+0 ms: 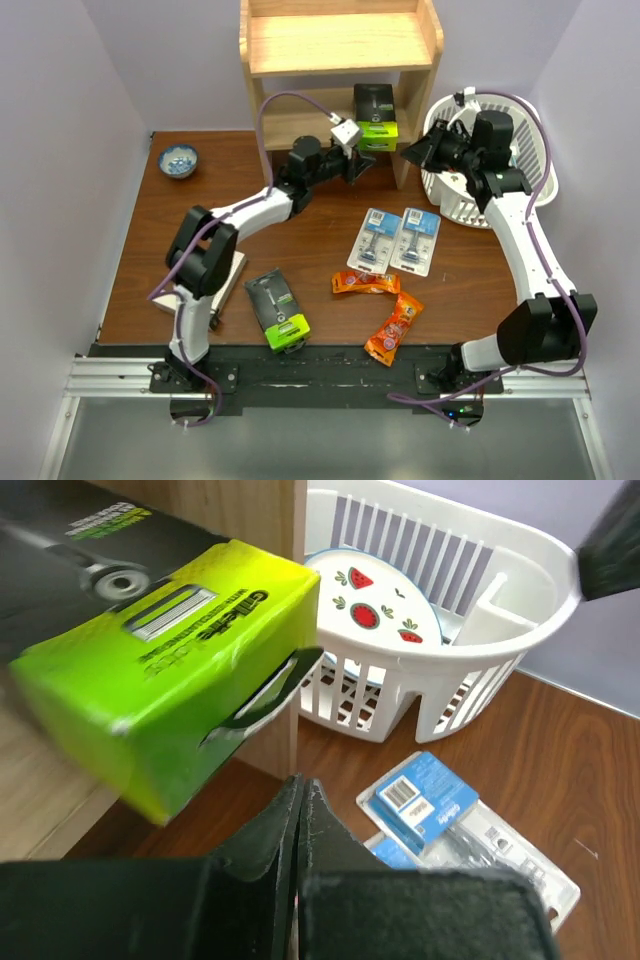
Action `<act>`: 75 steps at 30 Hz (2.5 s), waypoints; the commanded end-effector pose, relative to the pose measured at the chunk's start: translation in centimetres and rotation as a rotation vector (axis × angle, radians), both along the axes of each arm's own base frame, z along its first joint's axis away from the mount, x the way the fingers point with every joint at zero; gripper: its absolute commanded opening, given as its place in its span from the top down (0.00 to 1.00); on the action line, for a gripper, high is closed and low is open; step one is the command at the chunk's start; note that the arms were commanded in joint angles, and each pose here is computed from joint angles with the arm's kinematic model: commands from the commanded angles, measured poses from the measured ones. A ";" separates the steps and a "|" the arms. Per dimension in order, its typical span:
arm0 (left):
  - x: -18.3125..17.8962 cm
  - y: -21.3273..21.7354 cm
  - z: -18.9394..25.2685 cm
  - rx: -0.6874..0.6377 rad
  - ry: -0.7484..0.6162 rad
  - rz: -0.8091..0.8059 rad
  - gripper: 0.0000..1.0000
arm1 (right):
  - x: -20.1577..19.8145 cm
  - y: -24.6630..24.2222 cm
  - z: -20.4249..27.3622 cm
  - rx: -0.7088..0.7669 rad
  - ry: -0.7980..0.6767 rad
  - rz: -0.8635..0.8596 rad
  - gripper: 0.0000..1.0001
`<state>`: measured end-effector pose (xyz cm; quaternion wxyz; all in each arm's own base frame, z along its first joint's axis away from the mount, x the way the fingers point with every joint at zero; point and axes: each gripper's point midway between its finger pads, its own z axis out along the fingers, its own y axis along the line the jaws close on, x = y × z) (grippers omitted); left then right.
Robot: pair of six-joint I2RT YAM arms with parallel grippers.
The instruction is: Place and organize the shaving razors onto the shelf
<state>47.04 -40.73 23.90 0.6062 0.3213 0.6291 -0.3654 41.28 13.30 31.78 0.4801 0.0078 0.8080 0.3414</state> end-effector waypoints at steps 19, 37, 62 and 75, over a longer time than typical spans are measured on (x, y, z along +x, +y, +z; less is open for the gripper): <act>9.0 7.9 6.6 -0.110 -0.225 0.389 1.00 | 5.6 1.0 -4.3 -0.093 -0.062 -0.035 1.00; 10.6 -0.3 4.1 -0.148 -0.275 0.331 1.00 | 8.6 -0.1 -5.9 -0.080 -0.025 -0.150 1.00; 10.3 6.5 5.9 -0.101 -0.261 0.634 0.93 | 10.7 0.0 -2.7 0.004 -0.053 -0.157 1.00; -14.1 18.5 -1.3 0.263 0.209 0.419 0.40 | -4.6 4.5 -9.5 -0.146 0.066 0.127 0.38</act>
